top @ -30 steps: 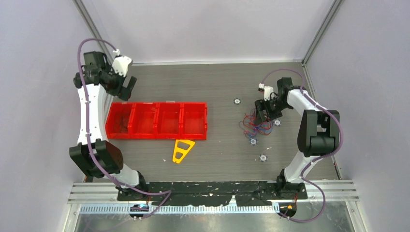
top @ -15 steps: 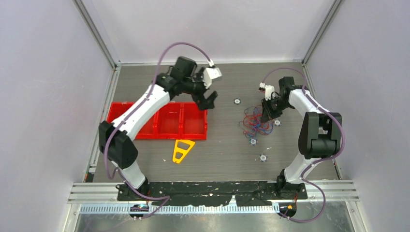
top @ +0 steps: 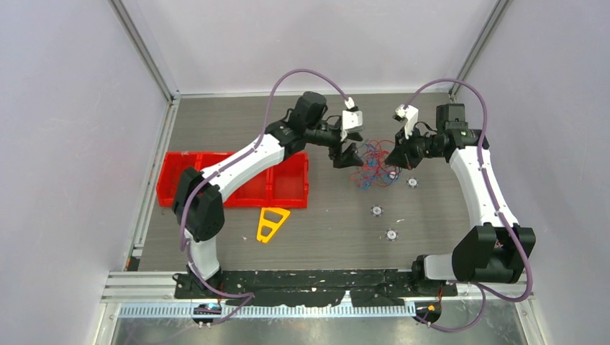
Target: Untangle the cables
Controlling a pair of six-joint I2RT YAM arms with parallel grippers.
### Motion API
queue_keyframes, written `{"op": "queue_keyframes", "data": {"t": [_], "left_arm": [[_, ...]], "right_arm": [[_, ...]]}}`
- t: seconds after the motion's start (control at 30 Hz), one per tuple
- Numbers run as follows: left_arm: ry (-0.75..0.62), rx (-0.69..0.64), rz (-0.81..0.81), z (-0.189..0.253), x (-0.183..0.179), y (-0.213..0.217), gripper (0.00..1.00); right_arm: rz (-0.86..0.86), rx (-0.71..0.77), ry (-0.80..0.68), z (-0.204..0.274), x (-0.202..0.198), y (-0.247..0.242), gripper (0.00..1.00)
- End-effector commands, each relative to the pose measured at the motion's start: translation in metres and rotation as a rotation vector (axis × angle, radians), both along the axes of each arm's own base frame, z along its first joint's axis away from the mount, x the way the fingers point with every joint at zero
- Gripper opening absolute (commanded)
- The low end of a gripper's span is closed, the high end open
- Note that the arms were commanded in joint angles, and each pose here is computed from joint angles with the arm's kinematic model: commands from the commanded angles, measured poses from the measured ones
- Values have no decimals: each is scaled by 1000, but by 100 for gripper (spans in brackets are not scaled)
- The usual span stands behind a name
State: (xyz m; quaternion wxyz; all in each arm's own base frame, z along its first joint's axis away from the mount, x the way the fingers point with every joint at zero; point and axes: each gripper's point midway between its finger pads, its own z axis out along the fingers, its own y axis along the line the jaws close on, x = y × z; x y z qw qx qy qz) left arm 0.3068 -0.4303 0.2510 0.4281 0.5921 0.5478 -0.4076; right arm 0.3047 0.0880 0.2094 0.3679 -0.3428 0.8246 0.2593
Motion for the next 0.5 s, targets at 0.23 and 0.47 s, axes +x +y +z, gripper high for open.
{"op": "queue_keyframes", "data": {"t": [0.23,0.47], "left_arm": [[-73,-131,-76,33,-18,-50,61],[72,-92,13,12,-9,-63,60]], "right_arm": [[29,42,-38,20,1,9,6],[31,49,-36,22,-1,10,5]]}}
